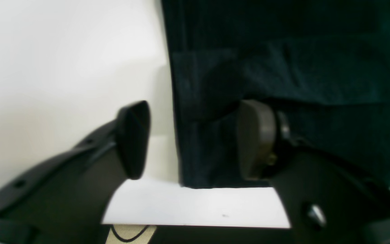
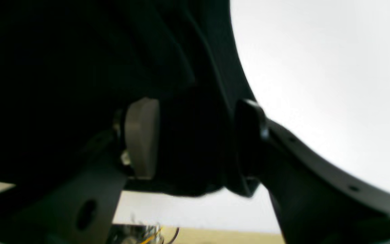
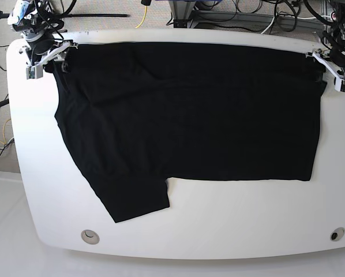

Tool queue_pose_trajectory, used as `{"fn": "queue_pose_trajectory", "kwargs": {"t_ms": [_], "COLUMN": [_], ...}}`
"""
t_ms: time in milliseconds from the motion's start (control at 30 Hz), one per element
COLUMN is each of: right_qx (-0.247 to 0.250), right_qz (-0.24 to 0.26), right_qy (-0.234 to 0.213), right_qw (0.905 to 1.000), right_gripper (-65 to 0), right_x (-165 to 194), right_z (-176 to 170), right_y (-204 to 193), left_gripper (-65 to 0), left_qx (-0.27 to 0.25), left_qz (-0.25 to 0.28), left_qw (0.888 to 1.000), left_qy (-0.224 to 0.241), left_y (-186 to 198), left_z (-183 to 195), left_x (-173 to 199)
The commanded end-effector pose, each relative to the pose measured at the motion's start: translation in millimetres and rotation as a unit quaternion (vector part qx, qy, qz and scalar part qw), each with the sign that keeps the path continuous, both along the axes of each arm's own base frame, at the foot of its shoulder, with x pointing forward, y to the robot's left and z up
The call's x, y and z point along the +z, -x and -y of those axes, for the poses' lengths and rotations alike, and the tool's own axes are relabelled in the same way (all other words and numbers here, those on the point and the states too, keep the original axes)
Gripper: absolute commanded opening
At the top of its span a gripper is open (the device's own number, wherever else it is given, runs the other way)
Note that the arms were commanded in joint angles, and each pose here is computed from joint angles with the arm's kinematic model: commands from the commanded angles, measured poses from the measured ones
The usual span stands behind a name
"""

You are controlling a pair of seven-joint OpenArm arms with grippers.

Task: Fold the T-shirt properly
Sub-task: 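Pull the held shoulder edge further toward the robot with both grippers, then release the shoulder edge and move both grippers to the shirt's hem corners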

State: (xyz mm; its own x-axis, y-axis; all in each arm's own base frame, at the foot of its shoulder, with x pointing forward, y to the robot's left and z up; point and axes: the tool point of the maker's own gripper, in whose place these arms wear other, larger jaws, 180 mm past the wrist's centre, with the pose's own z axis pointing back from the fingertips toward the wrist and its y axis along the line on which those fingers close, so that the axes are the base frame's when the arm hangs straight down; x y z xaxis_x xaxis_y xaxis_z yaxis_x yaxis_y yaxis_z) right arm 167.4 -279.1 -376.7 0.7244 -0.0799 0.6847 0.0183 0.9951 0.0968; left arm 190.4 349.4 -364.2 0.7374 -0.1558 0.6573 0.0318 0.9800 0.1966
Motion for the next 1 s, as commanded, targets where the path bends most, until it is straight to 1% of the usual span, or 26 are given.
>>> {"fn": "queue_pose_trajectory", "kwargs": {"t_ms": [0,100,167,300,367,433,500,567,633,767,833,967], "right_qx": [0.013,0.018,0.023,0.027,0.029,0.032,0.029,0.031,0.032,0.035,0.033,0.034], "right_qz": [0.024,0.024,0.023,0.026,0.031,0.038,0.047,0.057,0.068,0.081,0.080,0.078], "right_qy": [0.019,0.027,0.034,0.040,0.043,0.045,0.044,0.046,0.048,0.051,0.050,0.041], "right_qw": [0.9995,0.9992,0.9989,0.9985,0.9982,0.9978,0.9975,0.9968,0.9960,0.9948,0.9950,0.9956], "right_gripper": [-30.2,-29.8,-29.7,-29.8,-29.8,-29.9,-29.9,-29.9,-30.0,-29.9,-30.0,-29.9], "right_x": [18.4,23.6,27.7,32.9,36.9,40.8,44.4,49.6,54.5,60.0,56.3,49.3], "right_z": [2.8,3.1,0.7,1.0,0.7,0.1,1.9,2.2,3.2,4.8,8.2,10.0], "right_y": [-10.2,-13.2,-19.3,-26.3,-31.1,-36.4,-44.0,-51.0,-58.2,-69.9,-73.8,-79.7], "left_gripper": [-34.3,-37.7,-43.6,-46.4,-46.2,-45.1,-38.5,-34.8,-32.6,-30.2,-27.6,-26.5], "left_qx": [-0.003,0.003,0.017,0.026,0.029,0.034,0.048,0.051,0.054,0.052,0.046,0.029], "left_qz": [0.028,0.035,0.053,0.074,0.085,0.099,0.118,0.125,0.134,0.141,0.134,0.124], "left_qw": [0.999,0.999,0.998,0.996,0.995,0.994,0.991,0.990,0.989,0.988,0.990,0.992], "left_qy": [-0.016,-0.021,-0.027,-0.030,-0.030,-0.030,-0.028,-0.026,-0.025,-0.021,-0.017,-0.017], "left_y": [-11.4,-14.5,-21.2,-32.3,-38.5,-45.7,-61.9,-69.0,-75.9,-85.8,-88.4,-90.2], "left_z": [-8.3,-12.4,-19.1,-24.2,-25.7,-27.7,-34.3,-35.2,-36.1,-34.1,-29.8,-19.7], "left_x": [19.9,25.6,35.5,47.2,52.6,59.5,71.5,77.0,82.8,87.2,83.0,76.5]}}
